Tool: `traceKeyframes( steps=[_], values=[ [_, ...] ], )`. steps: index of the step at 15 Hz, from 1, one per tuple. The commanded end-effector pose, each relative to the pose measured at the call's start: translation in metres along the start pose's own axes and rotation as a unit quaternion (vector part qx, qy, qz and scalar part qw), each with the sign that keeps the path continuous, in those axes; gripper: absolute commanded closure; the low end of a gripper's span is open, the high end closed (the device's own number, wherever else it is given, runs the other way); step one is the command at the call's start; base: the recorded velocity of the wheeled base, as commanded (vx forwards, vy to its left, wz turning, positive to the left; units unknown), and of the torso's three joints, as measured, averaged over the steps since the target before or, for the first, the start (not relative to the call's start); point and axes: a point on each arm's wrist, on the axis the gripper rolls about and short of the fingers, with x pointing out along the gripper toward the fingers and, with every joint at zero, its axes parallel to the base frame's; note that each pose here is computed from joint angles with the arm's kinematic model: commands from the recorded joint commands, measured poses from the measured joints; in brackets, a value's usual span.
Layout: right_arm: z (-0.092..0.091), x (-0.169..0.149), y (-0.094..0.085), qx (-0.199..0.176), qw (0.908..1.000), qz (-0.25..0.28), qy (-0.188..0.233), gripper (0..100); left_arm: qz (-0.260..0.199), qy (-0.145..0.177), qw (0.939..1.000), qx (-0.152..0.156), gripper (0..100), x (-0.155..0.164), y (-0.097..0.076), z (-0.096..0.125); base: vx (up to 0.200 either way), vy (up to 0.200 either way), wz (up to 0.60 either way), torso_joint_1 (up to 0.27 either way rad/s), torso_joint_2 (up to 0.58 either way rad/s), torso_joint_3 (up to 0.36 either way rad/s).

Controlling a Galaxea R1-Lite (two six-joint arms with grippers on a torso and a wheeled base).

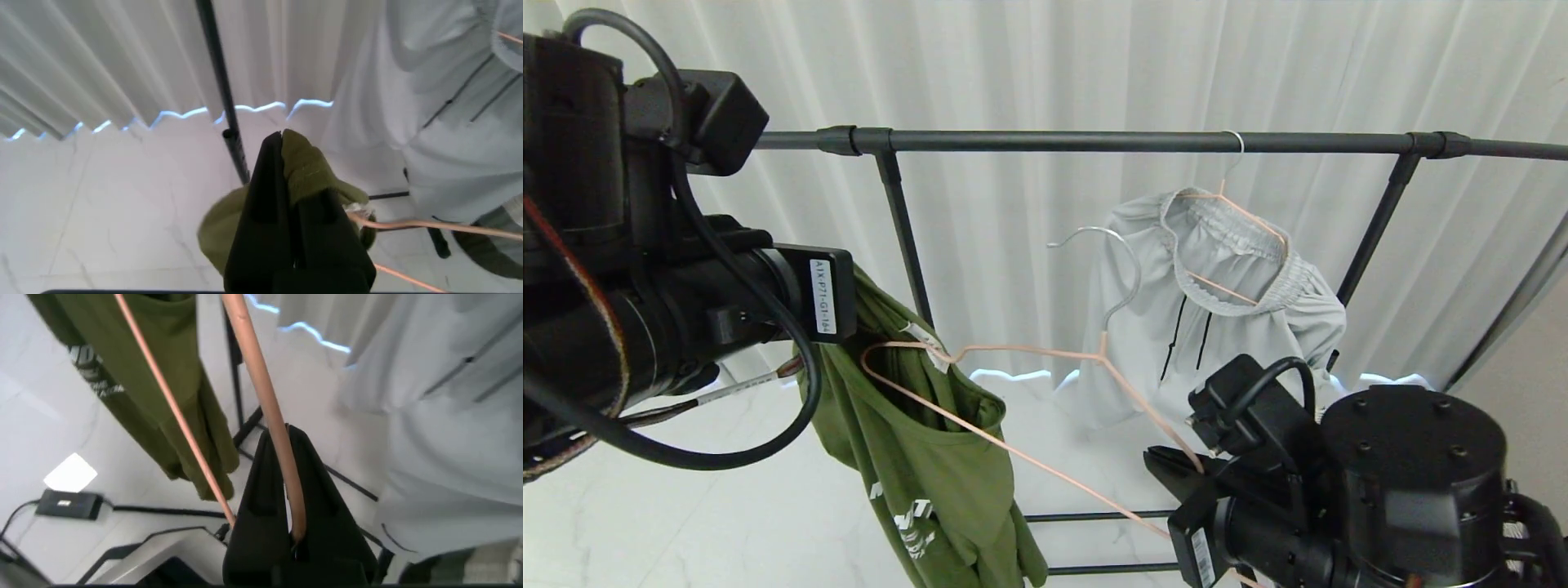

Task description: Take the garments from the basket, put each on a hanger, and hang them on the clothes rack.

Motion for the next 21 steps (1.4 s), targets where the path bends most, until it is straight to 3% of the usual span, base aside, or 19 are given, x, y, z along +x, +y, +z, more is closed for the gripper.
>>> traceKeyframes(
  steps=[1, 4, 7, 14, 21],
  values=[
    [0.007, -0.015, -0.011, 0.012, 0.9996, -0.013, -0.022, 100, 0.006, 0.005, 1.0, 0.001, 100, 0.002, 0.001, -0.002, 0.0, 0.0, 0.0, 0.0, 0.0, 0.0],
    [0.012, -0.015, -0.018, 0.02, 0.9983, -0.043, -0.034, 100, -0.003, 0.019, 0.9997, 0.015, 100, 0.003, -0.004, -0.012, 0.0, 0.0, 0.0, 0.0, 0.0, 0.0],
    [0.016, -0.015, -0.016, 0.025, 0.998, -0.037, -0.045, 100, -0.021, 0.023, 0.9993, 0.021, 100, 0.003, -0.013, -0.015, 0.0, 0.0, 0.0, 0.0, 0.0, 0.0],
    [0.013, -0.023, 0.009, 0.03, 0.9983, 0.015, -0.046, 100, -0.036, 0.011, 0.9992, 0.015, 100, -0.002, -0.016, -0.009, 0.0, 0.0, 0.0, 0.0, 0.0, 0.0],
    [0.005, -0.015, 0.021, 0.019, 0.9988, 0.034, -0.028, 100, -0.109, -0.005, 0.9935, 0.031, 100, -0.026, -0.036, -0.009, 0.0, 0.0, 0.0, 0.0, 0.0, 0.0]
  ],
)
